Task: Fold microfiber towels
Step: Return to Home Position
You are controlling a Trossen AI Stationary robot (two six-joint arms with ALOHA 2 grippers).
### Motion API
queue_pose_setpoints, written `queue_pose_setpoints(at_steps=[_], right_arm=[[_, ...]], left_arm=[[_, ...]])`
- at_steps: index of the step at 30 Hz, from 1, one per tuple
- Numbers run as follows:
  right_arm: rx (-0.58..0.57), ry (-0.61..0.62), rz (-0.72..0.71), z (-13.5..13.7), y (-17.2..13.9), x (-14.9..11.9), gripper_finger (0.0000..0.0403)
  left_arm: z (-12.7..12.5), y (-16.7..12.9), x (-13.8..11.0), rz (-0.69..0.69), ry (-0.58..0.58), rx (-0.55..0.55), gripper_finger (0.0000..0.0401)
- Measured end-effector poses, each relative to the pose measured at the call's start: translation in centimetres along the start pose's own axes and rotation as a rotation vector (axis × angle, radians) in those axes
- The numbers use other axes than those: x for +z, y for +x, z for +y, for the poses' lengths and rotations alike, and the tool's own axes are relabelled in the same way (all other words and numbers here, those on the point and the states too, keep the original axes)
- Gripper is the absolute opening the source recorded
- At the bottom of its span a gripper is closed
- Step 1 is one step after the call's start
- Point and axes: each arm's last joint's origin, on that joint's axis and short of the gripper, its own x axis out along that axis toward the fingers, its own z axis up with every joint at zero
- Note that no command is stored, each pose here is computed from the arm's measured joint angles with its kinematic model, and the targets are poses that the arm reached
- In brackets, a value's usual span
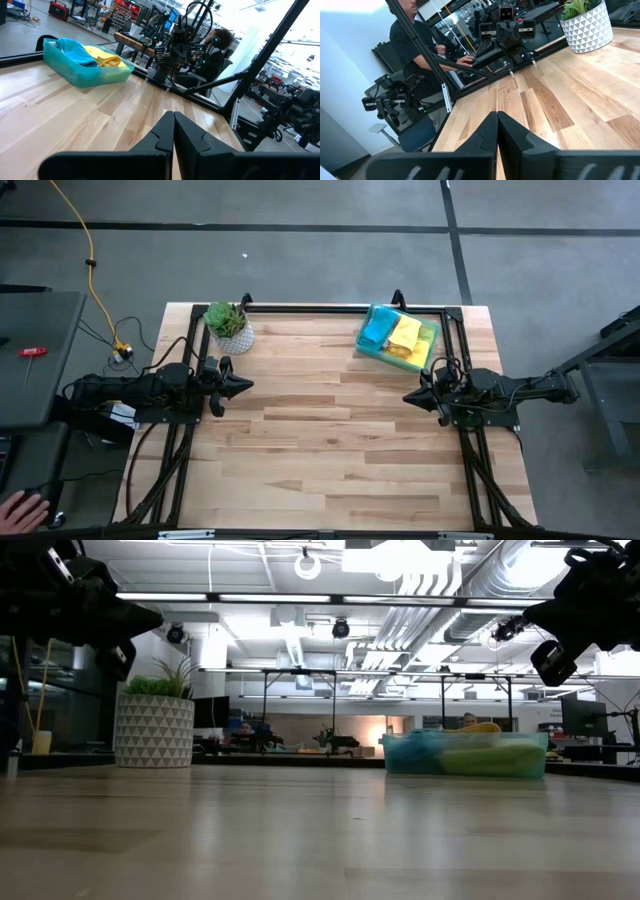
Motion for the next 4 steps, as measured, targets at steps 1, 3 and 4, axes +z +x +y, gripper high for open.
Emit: queue_pose_setpoints(at_steps=[1, 3, 4], right_arm=[[0.000, 0.000, 0.000, 0.00, 0.00, -0.01, 0.0000], [0.000, 0.000, 0.000, 0.00, 0.00, -0.01, 0.0000], [0.000, 0.000, 0.000, 0.00, 0.00, -0.01, 0.0000]], left_arm=[[0.00, 0.00, 0.00, 0.000, 0.000, 0.000, 0.0001], [0.00, 0.00, 0.00, 0.000, 0.000, 0.000, 0.0001], [0.00, 0.00, 0.00, 0.000, 0.000, 0.000, 0.0001]])
